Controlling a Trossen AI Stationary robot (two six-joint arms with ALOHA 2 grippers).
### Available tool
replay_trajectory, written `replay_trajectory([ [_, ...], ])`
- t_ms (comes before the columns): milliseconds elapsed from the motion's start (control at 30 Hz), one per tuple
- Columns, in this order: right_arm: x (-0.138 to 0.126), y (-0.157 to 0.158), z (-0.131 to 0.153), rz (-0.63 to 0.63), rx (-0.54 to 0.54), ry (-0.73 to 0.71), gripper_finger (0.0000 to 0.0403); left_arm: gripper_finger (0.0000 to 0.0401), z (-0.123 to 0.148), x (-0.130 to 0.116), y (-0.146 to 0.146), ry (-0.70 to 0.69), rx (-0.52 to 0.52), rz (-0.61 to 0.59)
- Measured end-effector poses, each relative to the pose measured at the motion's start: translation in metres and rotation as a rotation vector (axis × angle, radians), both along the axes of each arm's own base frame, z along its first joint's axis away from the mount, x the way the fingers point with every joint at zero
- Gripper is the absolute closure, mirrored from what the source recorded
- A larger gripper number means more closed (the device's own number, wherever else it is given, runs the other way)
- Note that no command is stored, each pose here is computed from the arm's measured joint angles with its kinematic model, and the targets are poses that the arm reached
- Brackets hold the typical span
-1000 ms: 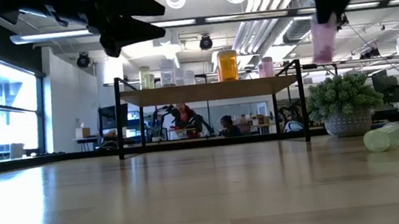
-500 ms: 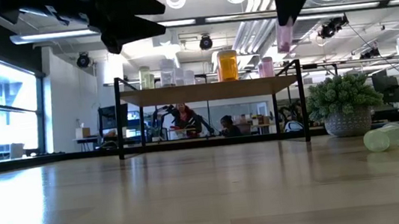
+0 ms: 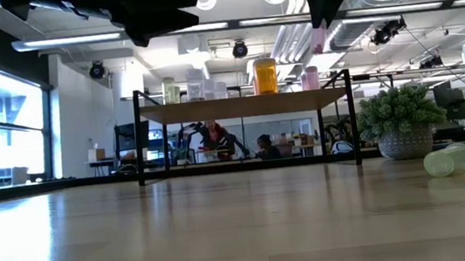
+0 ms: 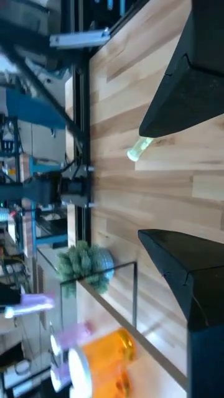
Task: Pick and place medicine bottles onto shelf by color
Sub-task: Put the pink pill bottle aligned with the other pink bottle on the shelf
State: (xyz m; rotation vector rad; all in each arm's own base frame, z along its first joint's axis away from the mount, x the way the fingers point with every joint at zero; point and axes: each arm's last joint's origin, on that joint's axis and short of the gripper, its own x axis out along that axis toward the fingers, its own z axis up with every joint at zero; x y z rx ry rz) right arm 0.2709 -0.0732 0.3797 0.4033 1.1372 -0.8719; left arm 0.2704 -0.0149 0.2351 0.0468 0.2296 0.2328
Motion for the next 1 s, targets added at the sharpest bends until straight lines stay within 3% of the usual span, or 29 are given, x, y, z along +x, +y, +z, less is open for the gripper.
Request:
replay_trajectory([
  [200, -0.009, -0.027, 0.017, -0.043, 0.011, -0.068, 0.0304, 0.0158, 0.000, 0.000, 0.021, -0.004, -0.008, 0.081],
  [433, -0.004, -0.041, 0.008, -0.028, 0.065, -0.039, 0.0304, 0.0158, 0.000, -0.001, 0.047, -0.013, -0.031, 0.178],
  [1000, 0.024, -0.052, -0.031, 0.005, 0.127, 0.150, 0.0304, 0.0158, -0.001, -0.002, 0.056, -0.010, -0.068, 0.143],
])
